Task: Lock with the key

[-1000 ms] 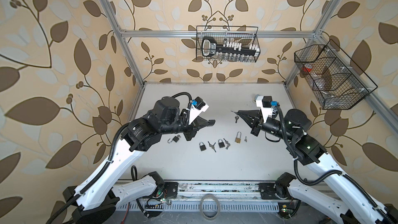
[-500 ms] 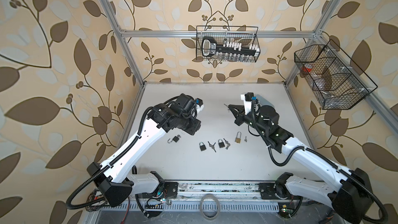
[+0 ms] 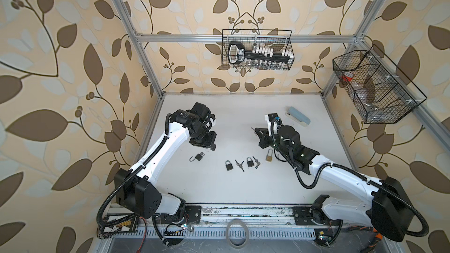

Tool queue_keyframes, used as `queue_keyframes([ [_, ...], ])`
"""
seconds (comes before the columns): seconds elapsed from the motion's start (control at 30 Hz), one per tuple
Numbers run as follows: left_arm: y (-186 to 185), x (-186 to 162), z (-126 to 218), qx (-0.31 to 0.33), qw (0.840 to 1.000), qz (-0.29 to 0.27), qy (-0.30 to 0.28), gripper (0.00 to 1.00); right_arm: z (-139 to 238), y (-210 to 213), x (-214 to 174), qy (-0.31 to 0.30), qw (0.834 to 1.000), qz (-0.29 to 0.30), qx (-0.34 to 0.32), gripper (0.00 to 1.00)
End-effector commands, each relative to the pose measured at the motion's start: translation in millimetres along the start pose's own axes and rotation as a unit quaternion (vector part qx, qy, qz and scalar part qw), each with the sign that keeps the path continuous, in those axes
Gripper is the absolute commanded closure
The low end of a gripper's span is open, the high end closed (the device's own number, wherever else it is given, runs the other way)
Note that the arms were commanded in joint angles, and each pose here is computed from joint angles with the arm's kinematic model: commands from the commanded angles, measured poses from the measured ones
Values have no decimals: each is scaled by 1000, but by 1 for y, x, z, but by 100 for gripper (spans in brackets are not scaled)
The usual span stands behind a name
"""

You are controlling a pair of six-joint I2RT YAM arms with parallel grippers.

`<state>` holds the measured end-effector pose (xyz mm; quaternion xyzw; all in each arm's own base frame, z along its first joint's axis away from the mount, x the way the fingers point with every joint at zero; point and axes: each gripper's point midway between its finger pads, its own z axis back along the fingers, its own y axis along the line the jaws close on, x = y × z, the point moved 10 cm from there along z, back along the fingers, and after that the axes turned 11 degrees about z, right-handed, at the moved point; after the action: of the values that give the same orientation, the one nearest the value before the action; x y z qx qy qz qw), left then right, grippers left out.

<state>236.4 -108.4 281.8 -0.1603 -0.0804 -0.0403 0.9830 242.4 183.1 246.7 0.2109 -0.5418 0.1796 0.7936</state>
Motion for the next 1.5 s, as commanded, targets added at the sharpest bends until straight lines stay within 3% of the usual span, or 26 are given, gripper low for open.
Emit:
queue_keyframes([
  [0.0,-1,2,0,2,999,-53,-12,100,13,-5,7,-18,999,-23,-14,100],
  [0.13,1,17,-3,34,994,-88,-54,100,18,-5,13,4,1000,-25,0,100],
  [0.3,-15,28,8,-26,985,-156,-68,100,21,-36,12,9,992,-118,51,100],
  [0.43,-14,15,6,-46,974,-222,-25,100,27,-47,13,-1,991,-122,47,100],
  [0.57,-5,1,7,-9,968,-249,12,100,33,-45,12,-7,991,-119,61,100],
  [0.7,-4,-8,9,-19,960,-273,56,100,34,-44,4,3,990,-119,70,100],
  [0.87,-6,-4,-13,-61,949,-279,131,100,38,-41,14,20,993,-92,77,100],
  [0.97,-5,2,-28,-58,950,-265,156,100,48,-38,23,-2,993,-84,77,100],
  [1.17,-6,-1,-66,-65,935,-275,213,100,68,-36,15,-42,992,-96,69,100],
  [1.47,10,-6,-109,-58,918,-274,281,100,80,-31,14,-49,991,-86,90,100],
])
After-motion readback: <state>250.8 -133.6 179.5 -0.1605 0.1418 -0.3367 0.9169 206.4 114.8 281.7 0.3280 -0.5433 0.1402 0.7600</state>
